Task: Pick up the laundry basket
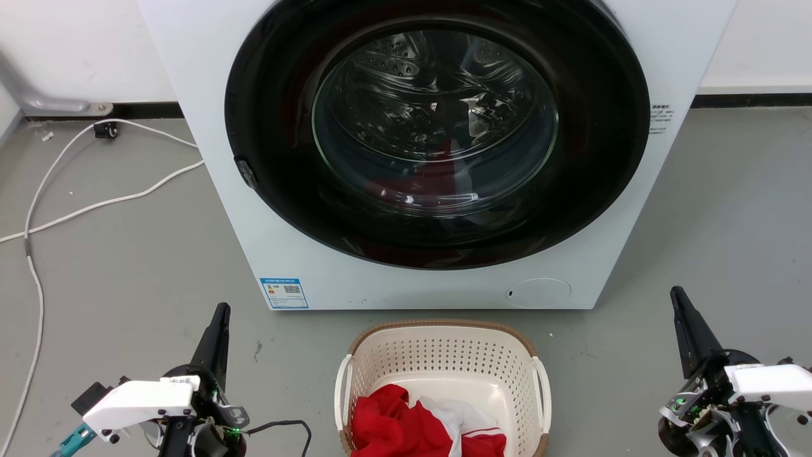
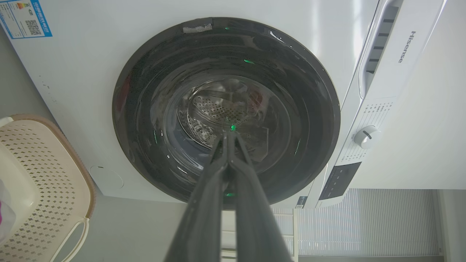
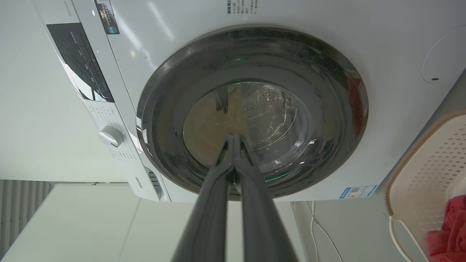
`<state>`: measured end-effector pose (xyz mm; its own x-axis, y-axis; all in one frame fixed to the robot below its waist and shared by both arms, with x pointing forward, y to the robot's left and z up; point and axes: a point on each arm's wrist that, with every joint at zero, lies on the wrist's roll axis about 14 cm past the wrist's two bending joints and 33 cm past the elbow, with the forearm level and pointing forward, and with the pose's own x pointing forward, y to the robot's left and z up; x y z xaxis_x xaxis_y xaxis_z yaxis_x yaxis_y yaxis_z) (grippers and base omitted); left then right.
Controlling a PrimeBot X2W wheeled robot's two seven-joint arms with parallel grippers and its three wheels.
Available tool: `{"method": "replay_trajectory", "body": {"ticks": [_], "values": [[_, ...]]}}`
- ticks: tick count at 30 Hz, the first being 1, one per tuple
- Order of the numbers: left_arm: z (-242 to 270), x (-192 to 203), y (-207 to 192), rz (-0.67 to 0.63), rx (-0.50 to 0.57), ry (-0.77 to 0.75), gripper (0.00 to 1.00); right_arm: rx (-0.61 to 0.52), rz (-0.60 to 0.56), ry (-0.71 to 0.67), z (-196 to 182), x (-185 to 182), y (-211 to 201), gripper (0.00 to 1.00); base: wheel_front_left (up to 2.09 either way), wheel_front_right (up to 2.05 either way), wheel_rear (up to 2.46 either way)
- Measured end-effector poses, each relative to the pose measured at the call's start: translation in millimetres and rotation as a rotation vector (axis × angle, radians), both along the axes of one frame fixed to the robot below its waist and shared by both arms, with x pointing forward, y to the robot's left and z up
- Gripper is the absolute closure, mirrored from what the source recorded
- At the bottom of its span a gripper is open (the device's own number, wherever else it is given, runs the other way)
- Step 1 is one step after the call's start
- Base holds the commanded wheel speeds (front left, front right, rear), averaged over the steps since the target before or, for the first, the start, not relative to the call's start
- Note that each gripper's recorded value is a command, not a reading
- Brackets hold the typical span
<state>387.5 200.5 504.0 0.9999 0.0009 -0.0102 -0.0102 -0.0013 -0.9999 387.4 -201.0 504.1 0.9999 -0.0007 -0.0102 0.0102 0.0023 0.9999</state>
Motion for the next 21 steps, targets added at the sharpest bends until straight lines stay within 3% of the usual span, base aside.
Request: {"method": "replay_trajectory", "body": {"ticks": [21], "values": [[0.0,0.0,0.1,0.0,0.0,0.0,1.0,0.0,0.0,0.0,0.0,0.0,0.0,1.0,0.0,0.0,0.0]]}}
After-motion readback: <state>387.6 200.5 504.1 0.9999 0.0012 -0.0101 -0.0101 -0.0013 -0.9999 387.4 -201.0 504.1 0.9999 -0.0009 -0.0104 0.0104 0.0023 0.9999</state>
